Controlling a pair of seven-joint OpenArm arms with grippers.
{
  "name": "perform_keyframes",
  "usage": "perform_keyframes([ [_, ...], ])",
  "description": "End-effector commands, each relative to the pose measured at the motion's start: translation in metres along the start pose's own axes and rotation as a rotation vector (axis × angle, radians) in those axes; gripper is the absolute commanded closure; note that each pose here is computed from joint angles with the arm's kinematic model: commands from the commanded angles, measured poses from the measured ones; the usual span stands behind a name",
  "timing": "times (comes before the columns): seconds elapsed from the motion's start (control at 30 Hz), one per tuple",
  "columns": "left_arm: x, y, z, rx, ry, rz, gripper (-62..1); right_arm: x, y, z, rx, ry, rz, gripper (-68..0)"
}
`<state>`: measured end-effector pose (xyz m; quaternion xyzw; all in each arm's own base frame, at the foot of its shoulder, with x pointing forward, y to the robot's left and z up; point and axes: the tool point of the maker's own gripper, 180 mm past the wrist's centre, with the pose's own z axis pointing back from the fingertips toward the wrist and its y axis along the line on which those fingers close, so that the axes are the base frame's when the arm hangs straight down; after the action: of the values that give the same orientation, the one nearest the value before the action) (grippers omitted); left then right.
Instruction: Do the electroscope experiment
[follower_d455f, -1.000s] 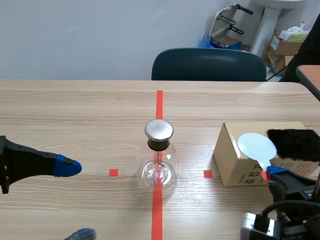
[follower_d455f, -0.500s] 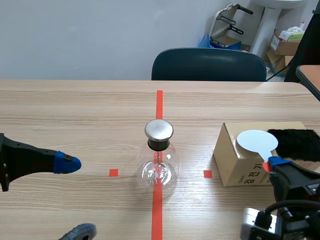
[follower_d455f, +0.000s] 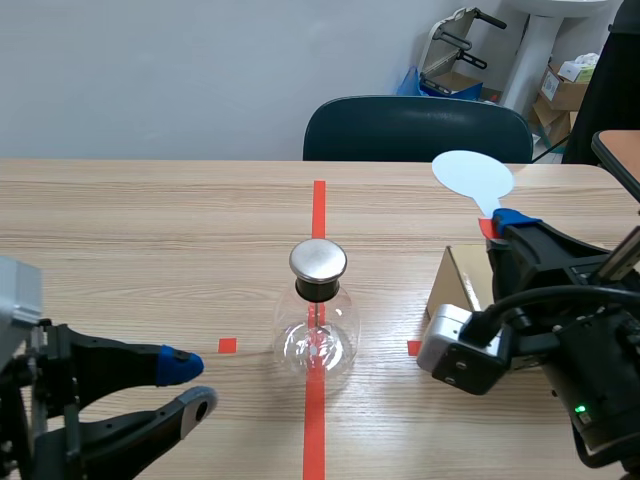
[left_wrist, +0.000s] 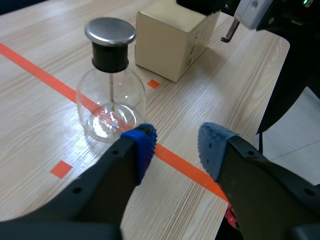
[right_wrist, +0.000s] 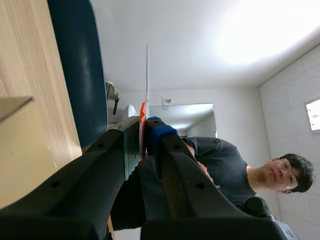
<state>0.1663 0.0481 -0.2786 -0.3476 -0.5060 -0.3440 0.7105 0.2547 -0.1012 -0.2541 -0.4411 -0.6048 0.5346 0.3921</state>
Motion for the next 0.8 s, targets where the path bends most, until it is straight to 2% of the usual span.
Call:
perform_keyframes([
  [0.0, 0.008, 0.003, -0.006, 0.001, -0.039, -0.003, -16.9, 0.001, -0.008, -0.004, -0.029, -0.006, 0.003, -1.5],
  [0.2, -0.001, 0.031, -0.026, 0.096, -0.057, -0.007, -3.5, 0.026, -0.007, -0.010, -0.034, -0.044, -0.012, -1.5],
  [0.37, -0.011, 0.046, -0.041, 0.136, -0.052, 0.007, -3.0, 0.043, -0.008, -0.017, -0.049, -0.051, -0.005, -1.5],
  [0.5, -0.021, 0.058, -0.053, 0.171, -0.041, 0.017, -3.0, 0.054, -0.001, -0.014, -0.028, -0.071, 0.012, -1.5],
  [0.67, -0.038, 0.070, -0.067, 0.210, -0.009, 0.001, -3.0, 0.057, 0.011, -0.010, 0.003, -0.079, 0.039, -1.5],
  [0.77, -0.045, 0.077, -0.074, 0.227, 0.003, 0.009, -3.0, 0.056, 0.015, -0.009, 0.014, -0.078, 0.046, -1.5],
])
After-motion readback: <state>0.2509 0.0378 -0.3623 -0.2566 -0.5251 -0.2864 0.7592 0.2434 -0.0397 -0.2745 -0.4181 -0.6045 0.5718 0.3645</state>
